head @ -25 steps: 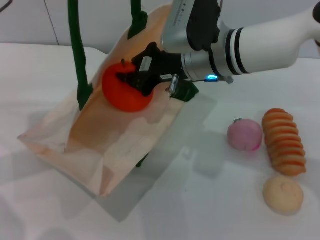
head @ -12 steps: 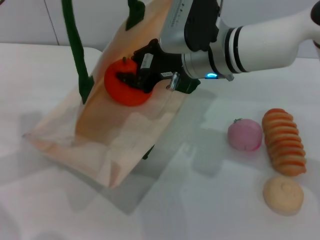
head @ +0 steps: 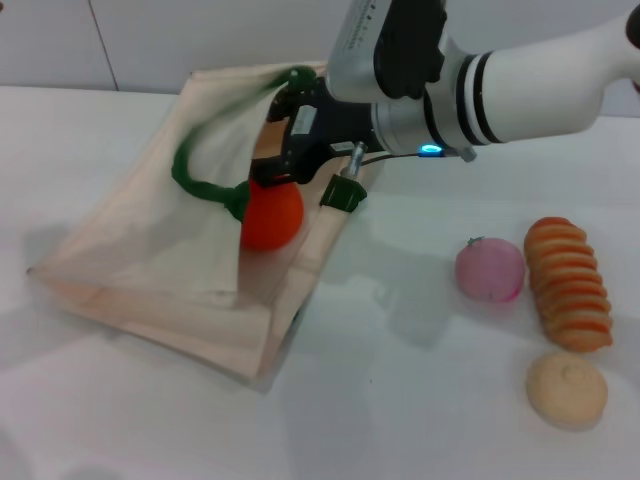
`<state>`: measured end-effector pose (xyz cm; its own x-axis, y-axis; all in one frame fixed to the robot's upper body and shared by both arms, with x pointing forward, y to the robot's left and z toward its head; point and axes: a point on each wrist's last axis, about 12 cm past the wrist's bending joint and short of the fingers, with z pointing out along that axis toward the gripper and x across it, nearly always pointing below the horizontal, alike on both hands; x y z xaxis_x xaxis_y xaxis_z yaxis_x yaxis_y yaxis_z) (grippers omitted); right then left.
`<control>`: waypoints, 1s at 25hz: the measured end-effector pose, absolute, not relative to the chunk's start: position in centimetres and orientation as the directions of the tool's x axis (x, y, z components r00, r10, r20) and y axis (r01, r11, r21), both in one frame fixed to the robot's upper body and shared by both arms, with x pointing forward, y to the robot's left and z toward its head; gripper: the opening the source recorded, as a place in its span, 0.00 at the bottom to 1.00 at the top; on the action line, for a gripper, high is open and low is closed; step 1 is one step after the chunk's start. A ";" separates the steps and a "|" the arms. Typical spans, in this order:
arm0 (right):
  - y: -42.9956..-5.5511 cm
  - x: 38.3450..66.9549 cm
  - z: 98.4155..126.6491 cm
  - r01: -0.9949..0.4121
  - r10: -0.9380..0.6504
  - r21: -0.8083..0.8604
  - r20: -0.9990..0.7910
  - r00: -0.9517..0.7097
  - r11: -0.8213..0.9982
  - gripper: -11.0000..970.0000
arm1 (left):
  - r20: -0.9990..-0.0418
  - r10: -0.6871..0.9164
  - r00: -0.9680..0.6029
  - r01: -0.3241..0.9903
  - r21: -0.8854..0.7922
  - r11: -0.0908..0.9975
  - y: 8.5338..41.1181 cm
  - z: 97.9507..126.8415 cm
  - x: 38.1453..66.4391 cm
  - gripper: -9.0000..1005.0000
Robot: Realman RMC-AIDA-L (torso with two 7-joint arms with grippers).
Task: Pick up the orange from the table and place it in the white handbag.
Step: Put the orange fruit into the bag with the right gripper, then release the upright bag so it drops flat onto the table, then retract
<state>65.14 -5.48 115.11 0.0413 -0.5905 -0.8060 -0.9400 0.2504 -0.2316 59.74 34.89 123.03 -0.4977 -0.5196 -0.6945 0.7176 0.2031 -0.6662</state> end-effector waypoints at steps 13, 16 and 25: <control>-9.6 66.6 113.1 -0.864 -0.623 -0.282 -0.781 -0.045 0.417 0.92 | -0.684 -0.544 -0.486 0.683 -0.686 0.252 36.0 122.0 59.2 0.36; -10.9 67.0 112.9 -0.832 -0.603 -0.277 -0.794 -0.083 0.480 0.92 | -0.682 -0.548 -0.484 0.674 -0.690 0.263 36.2 121.7 59.1 0.36; -15.0 67.7 112.6 -0.759 -0.544 -0.246 -0.823 -0.166 0.603 0.92 | -0.677 -0.555 -0.483 0.653 -0.701 0.287 36.6 121.1 58.9 0.36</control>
<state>67.72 -15.01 112.56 -0.1657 -0.5441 -0.8225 -0.7592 0.6027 -0.2457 58.93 36.56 121.08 -0.4829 -0.5548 -0.6775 0.6532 0.2870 -0.7007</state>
